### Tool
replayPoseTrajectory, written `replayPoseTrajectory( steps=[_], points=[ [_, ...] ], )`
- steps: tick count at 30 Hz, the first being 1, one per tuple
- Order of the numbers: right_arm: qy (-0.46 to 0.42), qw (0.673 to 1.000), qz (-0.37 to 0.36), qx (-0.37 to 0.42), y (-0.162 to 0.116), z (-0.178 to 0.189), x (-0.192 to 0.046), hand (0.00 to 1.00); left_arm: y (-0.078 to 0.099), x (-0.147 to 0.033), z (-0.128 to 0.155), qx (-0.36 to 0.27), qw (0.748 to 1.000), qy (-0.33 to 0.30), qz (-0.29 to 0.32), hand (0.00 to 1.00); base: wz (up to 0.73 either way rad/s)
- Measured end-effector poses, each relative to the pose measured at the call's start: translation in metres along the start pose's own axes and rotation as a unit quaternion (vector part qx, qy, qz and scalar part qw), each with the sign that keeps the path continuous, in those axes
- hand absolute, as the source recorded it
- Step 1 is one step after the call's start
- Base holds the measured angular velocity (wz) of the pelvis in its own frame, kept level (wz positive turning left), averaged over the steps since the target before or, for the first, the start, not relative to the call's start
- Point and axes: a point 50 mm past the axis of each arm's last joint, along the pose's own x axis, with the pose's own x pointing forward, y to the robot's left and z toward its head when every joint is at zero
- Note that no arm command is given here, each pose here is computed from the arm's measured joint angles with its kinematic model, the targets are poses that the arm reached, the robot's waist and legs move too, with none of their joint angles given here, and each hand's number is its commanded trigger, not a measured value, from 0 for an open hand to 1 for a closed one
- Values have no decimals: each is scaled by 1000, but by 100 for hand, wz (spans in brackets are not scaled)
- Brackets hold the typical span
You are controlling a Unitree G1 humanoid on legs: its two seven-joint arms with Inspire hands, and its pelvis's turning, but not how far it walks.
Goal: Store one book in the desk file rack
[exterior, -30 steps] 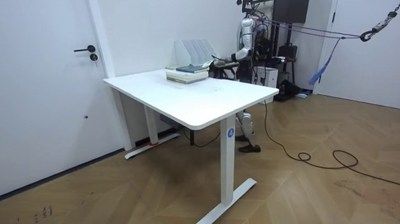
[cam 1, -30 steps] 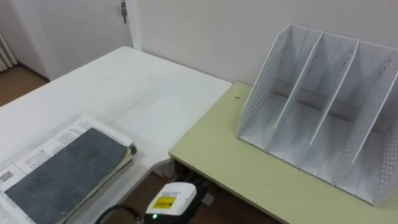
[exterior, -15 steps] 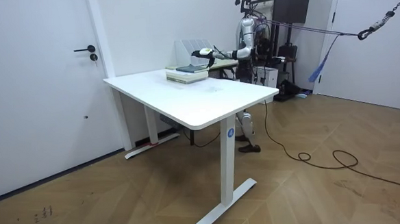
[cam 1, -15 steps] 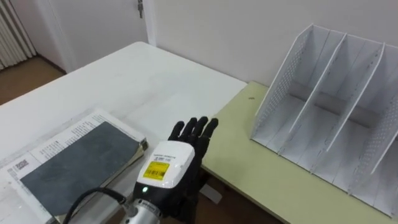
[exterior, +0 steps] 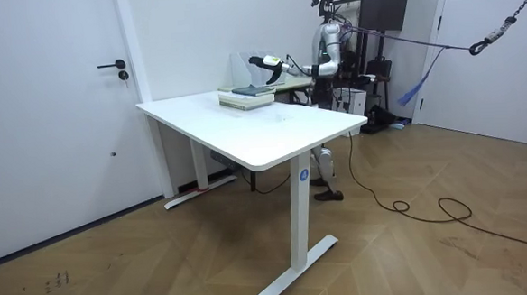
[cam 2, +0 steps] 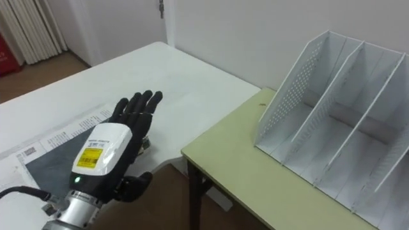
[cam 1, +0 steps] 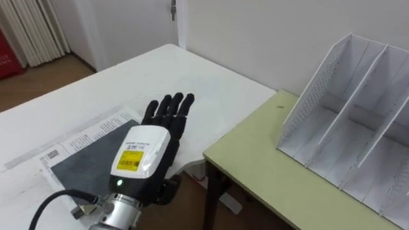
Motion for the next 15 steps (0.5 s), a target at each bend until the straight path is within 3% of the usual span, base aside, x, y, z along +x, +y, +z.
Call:
replayPoseTrajectory(
  steps=[15],
  points=[
    [12,1000,6,5,-3,-2,0,0,-10,-26,-19,18,996,76,-37,0,10]
  ],
)
